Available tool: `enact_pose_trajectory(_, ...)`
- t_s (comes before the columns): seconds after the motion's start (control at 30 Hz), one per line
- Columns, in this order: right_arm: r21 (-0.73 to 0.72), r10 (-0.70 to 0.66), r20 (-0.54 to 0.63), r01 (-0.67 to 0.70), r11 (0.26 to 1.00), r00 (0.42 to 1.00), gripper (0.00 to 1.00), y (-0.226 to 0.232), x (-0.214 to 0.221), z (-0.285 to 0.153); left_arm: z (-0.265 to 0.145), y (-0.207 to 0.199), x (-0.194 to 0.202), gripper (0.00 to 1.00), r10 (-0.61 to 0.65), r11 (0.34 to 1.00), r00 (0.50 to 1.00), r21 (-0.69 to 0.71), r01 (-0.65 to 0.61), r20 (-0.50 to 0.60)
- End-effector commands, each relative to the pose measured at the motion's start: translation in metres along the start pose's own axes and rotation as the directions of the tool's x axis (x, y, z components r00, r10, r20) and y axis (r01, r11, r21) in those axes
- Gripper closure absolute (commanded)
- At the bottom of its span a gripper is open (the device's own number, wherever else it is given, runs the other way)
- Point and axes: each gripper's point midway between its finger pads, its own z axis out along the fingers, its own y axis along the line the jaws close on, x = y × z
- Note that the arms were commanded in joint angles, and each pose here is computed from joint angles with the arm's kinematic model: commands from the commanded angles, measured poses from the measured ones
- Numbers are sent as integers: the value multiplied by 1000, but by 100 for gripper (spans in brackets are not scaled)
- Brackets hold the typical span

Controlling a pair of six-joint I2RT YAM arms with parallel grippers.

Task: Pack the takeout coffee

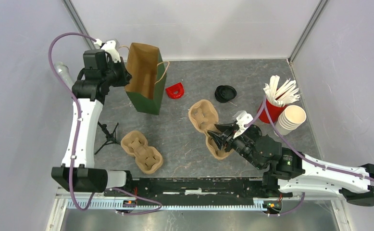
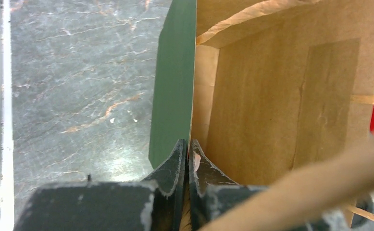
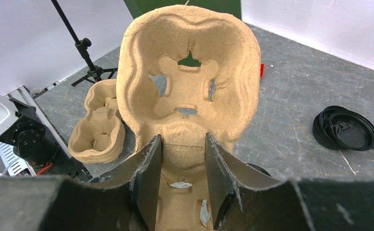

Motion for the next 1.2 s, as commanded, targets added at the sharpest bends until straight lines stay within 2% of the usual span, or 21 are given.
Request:
enact_pose_trajectory(0.0,-37,46,64,-43,998,997,58,8,-28,-1,-23,-32,2,98,-59,992,998,115,55,31)
enact_pose_trajectory(0.13,-73,57,80,-51,996,995,58,15,-40,-2,-37,-61,15,98,-104,976,994,194,97,26)
enact_pose_trajectory(0.3,-50,67,105,-62,997,992,58,9,-56,-6,-43,-89,39,98,-156,966,988,208,151,7)
enact_pose_trajectory(0.43,-27,83,137,-80,996,987,58,0,-66,-15,-40,-91,60,98,-276,946,961,167,277,-29)
enact_pose_trajectory(0.57,4,90,153,-92,996,984,58,-11,-69,-22,-35,-104,87,98,-330,920,941,195,339,-78)
enact_pose_trajectory(0.73,46,56,128,-62,997,990,58,-18,-68,-23,-42,-122,103,98,-394,888,917,230,397,-61)
enact_pose_trajectory(0.83,56,57,122,-65,996,991,57,-19,-67,-22,-39,-121,113,96,-443,877,895,189,443,-40)
enact_pose_trajectory(0.93,63,66,124,-74,995,990,57,-18,-68,-19,-35,-131,127,90,-527,818,847,230,527,-67)
enact_pose_trajectory(1.0,64,67,126,-76,995,990,57,-16,-72,-16,-34,-135,132,87,-544,804,836,238,545,-77)
enact_pose_trajectory(1.17,82,56,128,-67,994,990,57,-10,-85,-4,-48,-144,122,46,-556,785,829,290,548,-62)
